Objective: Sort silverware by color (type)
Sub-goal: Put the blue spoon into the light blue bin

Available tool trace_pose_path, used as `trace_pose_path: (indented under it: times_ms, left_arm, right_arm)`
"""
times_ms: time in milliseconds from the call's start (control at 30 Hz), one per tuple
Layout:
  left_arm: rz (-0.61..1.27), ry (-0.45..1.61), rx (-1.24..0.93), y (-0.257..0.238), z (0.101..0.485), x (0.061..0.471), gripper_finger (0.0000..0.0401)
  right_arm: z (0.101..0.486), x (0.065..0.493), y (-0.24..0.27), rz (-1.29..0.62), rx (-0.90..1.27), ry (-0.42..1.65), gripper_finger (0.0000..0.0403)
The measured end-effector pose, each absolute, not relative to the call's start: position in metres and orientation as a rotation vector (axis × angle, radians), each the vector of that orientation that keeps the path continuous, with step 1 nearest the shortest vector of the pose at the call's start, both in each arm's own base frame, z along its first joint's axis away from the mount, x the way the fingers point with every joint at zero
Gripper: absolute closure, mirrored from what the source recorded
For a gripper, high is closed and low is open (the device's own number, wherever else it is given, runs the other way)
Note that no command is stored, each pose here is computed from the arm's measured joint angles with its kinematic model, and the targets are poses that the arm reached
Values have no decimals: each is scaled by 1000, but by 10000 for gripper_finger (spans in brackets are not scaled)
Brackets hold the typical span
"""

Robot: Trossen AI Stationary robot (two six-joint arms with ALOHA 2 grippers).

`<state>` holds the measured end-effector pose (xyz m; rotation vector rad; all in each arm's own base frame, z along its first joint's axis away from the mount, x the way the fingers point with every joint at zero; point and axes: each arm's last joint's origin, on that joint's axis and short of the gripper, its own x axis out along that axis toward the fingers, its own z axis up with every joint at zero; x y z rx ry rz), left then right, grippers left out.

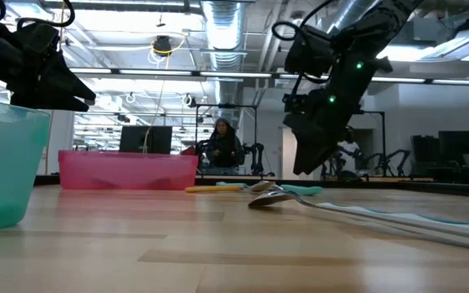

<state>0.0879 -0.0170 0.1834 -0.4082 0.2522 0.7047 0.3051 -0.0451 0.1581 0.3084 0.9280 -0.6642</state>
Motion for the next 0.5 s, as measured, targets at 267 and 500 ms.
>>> trace_pose_path:
  times_ms: [267, 500]
  left_arm:
    - [705, 251, -412, -17, 183, 88, 211]
    - [702, 253, -415, -17, 183, 88, 211]
  right_arm:
    - [157, 304, -30, -752, 239, 880, 208]
    - [138, 295, -19, -754, 301, 811, 208]
